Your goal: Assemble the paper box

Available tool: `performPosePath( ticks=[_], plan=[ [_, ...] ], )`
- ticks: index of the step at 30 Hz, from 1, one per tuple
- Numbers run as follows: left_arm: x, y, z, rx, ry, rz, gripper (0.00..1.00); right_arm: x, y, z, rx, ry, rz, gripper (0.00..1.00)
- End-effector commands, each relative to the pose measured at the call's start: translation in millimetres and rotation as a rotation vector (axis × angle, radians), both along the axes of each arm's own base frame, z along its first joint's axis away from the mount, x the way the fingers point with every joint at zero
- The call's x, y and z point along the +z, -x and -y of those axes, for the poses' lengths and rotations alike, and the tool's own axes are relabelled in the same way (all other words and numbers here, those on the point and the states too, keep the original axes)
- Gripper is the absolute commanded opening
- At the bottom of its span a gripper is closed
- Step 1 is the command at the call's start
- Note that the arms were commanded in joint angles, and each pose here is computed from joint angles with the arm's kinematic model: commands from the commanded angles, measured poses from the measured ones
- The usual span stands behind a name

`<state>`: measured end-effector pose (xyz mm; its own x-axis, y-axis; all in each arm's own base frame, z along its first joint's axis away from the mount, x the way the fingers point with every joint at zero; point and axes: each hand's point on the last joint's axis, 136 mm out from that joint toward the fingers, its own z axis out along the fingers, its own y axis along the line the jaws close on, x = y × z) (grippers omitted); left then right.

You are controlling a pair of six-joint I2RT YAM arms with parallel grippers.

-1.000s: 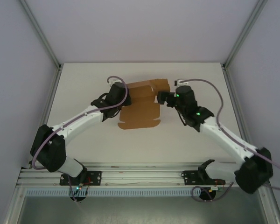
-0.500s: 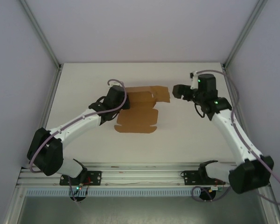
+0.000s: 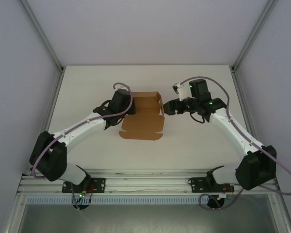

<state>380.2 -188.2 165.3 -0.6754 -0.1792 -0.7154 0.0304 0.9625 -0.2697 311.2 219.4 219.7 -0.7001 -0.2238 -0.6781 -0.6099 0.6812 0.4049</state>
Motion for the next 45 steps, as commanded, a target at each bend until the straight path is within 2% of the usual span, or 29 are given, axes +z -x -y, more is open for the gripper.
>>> performPosePath(
  ticks=[1,5,11,13,18,22,29,32,35,38,42,45],
  plan=[
    [7.9,-7.4,8.0,-0.025,0.009,0.022,0.00,8.1,-5.1,-16.2,0.064,-0.007,0.032,0.62],
    [8.0,-7.7,10.3,-0.037,0.010,0.020,0.00,5.5,-14.8,-27.3,0.056,0.031,0.057,0.59],
    [9.5,-6.0,8.5,-0.037,0.004,0.022,0.00,7.9,-59.1,-11.6,-0.206,0.180,0.161,0.56],
    [9.5,-6.1,7.3,-0.034,-0.006,0.017,0.00,7.7,-63.3,-14.2,-0.226,0.180,0.167,0.51],
    [11.5,-7.2,10.0,-0.037,0.004,0.019,0.00,2.4,-74.7,-18.5,-0.288,0.151,0.137,0.45],
    [15.8,-11.1,11.9,-0.028,0.015,0.023,0.00,-7.2,-77.4,-30.2,-0.269,0.112,0.101,0.43],
    [18.6,-16.6,16.1,-0.021,0.029,0.020,0.00,-6.8,-74.1,-51.5,-0.180,0.034,0.085,0.49],
    [18.9,-17.1,19.0,-0.030,0.037,0.014,0.00,-3.3,-73.5,-52.0,-0.174,0.029,0.098,0.41],
    [20.6,-17.0,21.8,-0.041,0.052,0.018,0.00,-6.1,-80.2,-42.6,-0.223,0.075,0.110,0.42],
    [22.1,-17.7,25.5,-0.055,0.062,0.020,0.00,-15.7,-87.8,-34.2,-0.272,0.139,0.109,0.37],
    [19.2,-19.9,25.4,-0.042,0.047,0.006,0.00,-22.5,-103.7,-21.1,-0.412,0.266,0.162,0.23],
    [16.3,-22.3,21.4,-0.010,0.029,-0.012,0.00,-19.2,-114.2,-5.4,-0.561,0.405,0.229,0.17]
  ],
)
